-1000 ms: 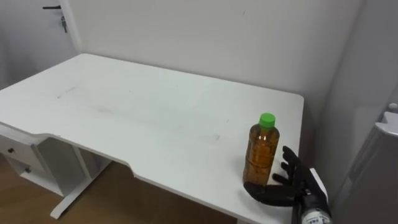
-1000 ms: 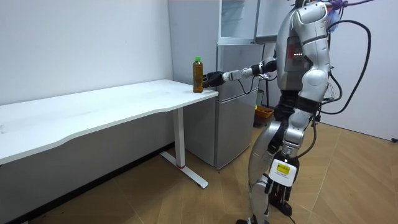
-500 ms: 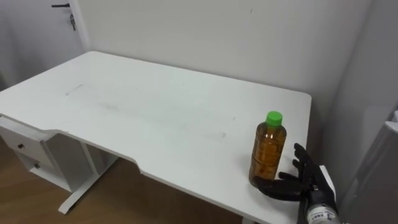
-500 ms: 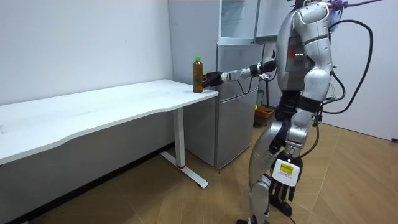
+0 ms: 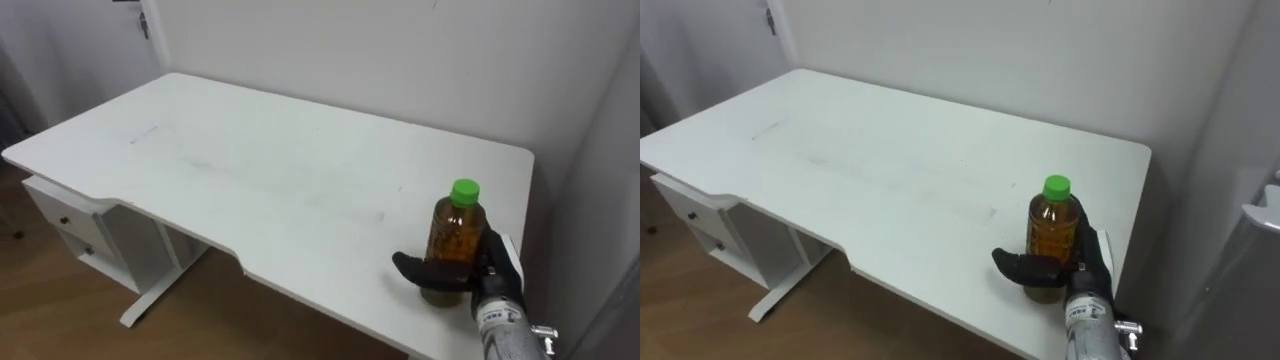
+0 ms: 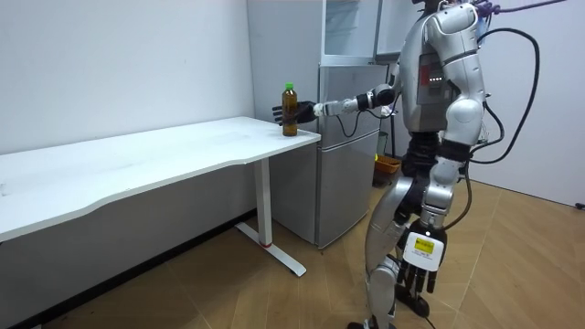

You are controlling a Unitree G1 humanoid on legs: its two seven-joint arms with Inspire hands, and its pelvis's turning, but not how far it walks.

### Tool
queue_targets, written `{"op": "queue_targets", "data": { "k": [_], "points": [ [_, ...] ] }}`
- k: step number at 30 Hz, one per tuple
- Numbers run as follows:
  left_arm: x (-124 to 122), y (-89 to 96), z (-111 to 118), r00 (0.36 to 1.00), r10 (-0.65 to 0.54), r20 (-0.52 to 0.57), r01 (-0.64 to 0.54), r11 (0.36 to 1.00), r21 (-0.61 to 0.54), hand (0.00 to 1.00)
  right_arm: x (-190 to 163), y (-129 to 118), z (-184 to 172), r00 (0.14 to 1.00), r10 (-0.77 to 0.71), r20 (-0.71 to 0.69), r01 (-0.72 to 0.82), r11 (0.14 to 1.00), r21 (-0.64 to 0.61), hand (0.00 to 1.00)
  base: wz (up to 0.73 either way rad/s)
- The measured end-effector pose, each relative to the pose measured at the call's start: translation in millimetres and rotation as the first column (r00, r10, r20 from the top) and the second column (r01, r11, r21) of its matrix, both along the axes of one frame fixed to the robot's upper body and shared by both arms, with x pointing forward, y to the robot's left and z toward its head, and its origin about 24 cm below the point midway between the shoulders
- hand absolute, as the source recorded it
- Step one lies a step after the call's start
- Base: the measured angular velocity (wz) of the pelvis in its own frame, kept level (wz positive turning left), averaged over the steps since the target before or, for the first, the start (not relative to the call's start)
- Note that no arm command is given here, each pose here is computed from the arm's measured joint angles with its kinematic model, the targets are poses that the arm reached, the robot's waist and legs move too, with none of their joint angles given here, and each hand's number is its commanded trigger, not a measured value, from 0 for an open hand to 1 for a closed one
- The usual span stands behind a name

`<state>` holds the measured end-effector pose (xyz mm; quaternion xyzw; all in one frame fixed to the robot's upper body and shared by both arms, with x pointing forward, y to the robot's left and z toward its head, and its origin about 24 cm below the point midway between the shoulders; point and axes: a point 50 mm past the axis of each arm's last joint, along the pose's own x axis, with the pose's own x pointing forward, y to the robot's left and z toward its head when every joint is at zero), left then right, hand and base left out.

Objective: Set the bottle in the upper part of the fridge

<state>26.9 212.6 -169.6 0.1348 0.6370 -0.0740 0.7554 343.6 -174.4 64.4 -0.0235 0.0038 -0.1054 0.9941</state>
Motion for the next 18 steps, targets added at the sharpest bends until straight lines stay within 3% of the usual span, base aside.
{"op": "queue_targets", "data": {
  "k": [18],
  "points": [
    [11, -0.2, 0, 0.999, -0.008, 0.040, 0.009, 1.000, -0.004, 0.00, 1, 3, 8, 0.999, 0.012, 0.040, -0.012, 1.000, 0.006, 0.00, 0.00]
  ]
}}
